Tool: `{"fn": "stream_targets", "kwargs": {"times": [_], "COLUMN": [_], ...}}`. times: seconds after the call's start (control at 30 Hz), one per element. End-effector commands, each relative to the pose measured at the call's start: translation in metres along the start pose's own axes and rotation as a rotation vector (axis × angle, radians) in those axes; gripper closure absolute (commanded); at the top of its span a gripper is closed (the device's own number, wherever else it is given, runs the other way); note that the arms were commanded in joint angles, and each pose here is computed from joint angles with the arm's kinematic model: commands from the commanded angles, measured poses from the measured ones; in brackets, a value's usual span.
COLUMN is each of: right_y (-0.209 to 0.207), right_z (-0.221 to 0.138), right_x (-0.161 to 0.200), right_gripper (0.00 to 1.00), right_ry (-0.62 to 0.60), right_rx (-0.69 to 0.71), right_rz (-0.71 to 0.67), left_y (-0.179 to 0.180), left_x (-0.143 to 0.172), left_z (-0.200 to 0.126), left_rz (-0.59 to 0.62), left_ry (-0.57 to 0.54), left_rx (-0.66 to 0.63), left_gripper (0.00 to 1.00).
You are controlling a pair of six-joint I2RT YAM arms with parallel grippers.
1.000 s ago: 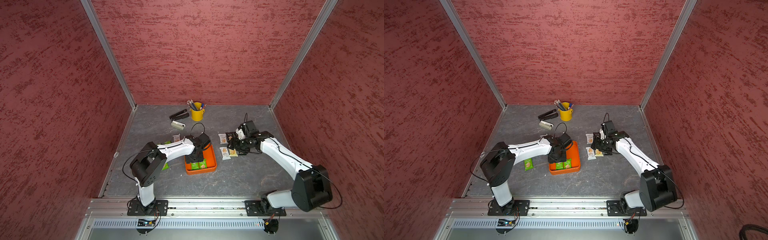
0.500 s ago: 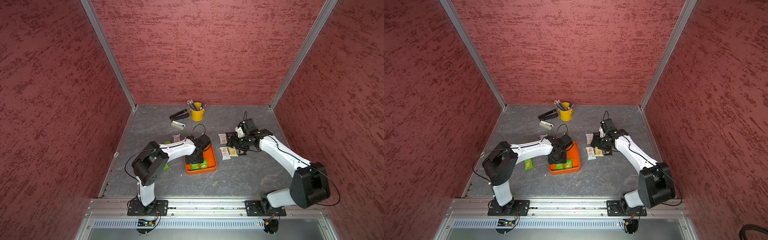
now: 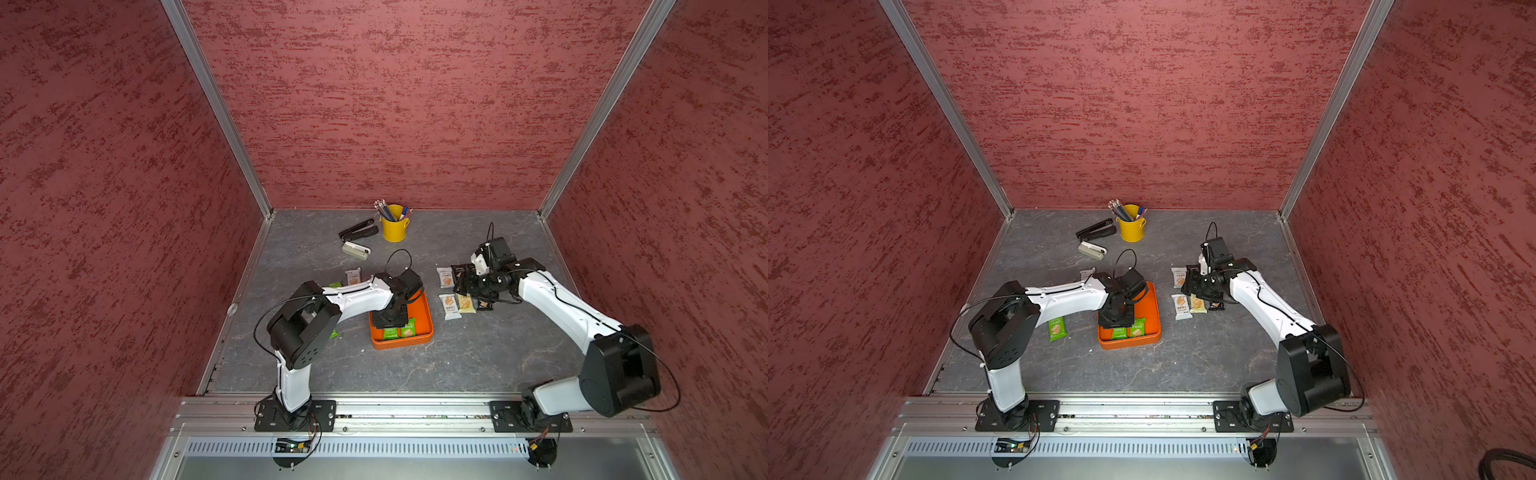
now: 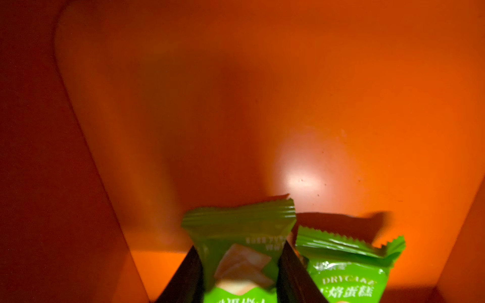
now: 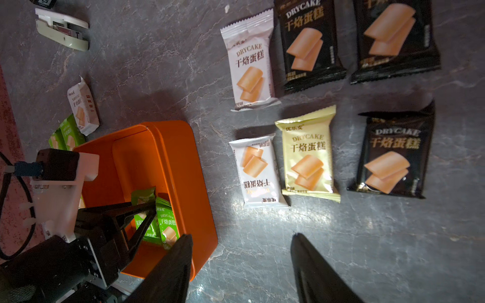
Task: Take the cookies out of the storage box
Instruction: Pick up the cookie from the storage box.
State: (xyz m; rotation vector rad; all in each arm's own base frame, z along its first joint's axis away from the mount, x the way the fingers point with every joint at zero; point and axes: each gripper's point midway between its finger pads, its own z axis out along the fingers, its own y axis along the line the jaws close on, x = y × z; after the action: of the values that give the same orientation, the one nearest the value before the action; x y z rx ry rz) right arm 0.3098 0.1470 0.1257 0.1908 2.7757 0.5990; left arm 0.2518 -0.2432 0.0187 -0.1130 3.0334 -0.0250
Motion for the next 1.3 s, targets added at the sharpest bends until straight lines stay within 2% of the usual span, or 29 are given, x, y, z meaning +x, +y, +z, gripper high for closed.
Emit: {"fn": "stream_targets", "kwargs": {"times": [0.0, 0.87, 1.07, 1.27], "right_y": [-0.002, 0.001, 0.005, 0.011], "right_z": [-0.011, -0.023, -0.019, -0.011], "right_x": [-0.005, 0.004, 0.005, 0.004], "right_gripper": [0.36, 0.36, 0.36, 0.36], "right_ry": [-0.03, -0.06, -0.052, -0.046], "right_rx": [0.018, -0.022, -0.051, -0.096], "right_rz": [0.004, -0.006, -0.002, 0.021], "left_y": [0.005, -0.011, 0.001, 0.034], "left_x": [0.003, -0.048, -0.047, -0.045], "left_z": [0.005, -0.067, -0.088, -0.106], "left_rz": [-0.001, -0.101, -0.136, -0.191], "left_ry": [0.01, -0.155, -0.188, -0.226], "left_rx": [-0.01, 0.137, 0.152, 0.152], "left_gripper": [0.61, 0.61, 0.61, 0.6]}}
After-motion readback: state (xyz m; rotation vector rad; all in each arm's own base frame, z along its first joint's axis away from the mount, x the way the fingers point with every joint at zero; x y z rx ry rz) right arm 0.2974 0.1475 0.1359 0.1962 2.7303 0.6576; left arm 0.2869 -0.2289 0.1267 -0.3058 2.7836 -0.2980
